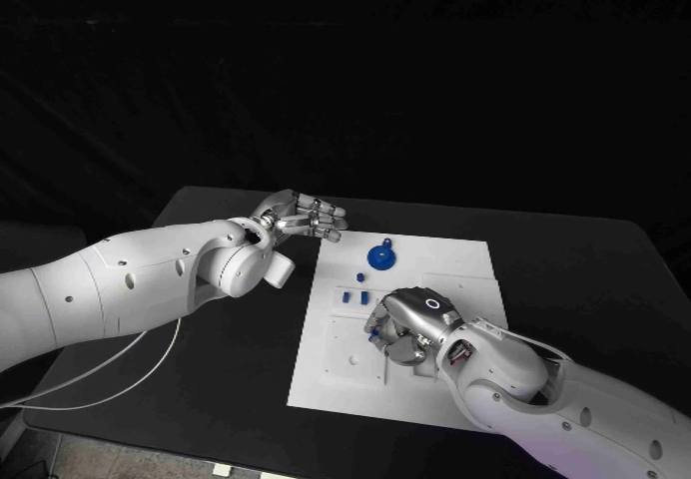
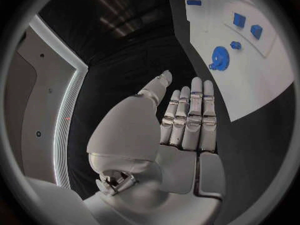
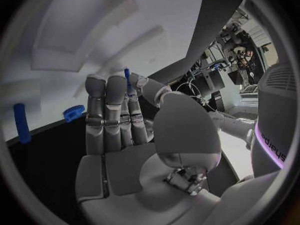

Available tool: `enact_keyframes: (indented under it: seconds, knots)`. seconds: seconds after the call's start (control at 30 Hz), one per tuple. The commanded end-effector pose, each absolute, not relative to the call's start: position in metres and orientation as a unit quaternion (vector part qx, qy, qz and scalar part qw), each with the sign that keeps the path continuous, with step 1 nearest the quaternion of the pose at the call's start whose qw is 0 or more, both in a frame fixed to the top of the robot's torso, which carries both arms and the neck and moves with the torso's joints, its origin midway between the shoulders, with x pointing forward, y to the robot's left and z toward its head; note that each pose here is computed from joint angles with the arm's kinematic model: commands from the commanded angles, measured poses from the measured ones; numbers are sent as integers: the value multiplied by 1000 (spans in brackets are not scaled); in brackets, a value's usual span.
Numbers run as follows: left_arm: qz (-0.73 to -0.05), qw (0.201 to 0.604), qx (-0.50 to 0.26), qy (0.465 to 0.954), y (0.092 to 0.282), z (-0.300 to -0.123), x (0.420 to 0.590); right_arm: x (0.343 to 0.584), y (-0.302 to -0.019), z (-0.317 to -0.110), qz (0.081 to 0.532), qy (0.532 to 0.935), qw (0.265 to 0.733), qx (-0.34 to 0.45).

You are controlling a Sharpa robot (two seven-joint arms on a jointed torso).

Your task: Assemble the parts on the task board

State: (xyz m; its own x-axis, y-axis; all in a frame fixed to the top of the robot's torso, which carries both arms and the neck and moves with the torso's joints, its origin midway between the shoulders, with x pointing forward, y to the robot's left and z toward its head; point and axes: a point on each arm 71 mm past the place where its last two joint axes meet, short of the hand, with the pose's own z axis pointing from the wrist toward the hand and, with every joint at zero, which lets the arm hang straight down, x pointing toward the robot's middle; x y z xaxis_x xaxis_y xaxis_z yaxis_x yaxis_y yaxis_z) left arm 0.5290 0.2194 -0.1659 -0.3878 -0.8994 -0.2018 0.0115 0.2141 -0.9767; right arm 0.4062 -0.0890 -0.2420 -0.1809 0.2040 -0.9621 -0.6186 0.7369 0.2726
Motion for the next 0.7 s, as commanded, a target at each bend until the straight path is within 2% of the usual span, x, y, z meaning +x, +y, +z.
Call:
enact_keyframes:
  seconds: [0.03, 0.7]
  knots:
    - [-531, 428, -341, 647, 218, -165, 529, 405, -88, -242, 331, 690, 626, -153]
    - [-530, 428, -341, 648, 218, -165, 529, 404, -89, -240, 334, 684, 631, -151]
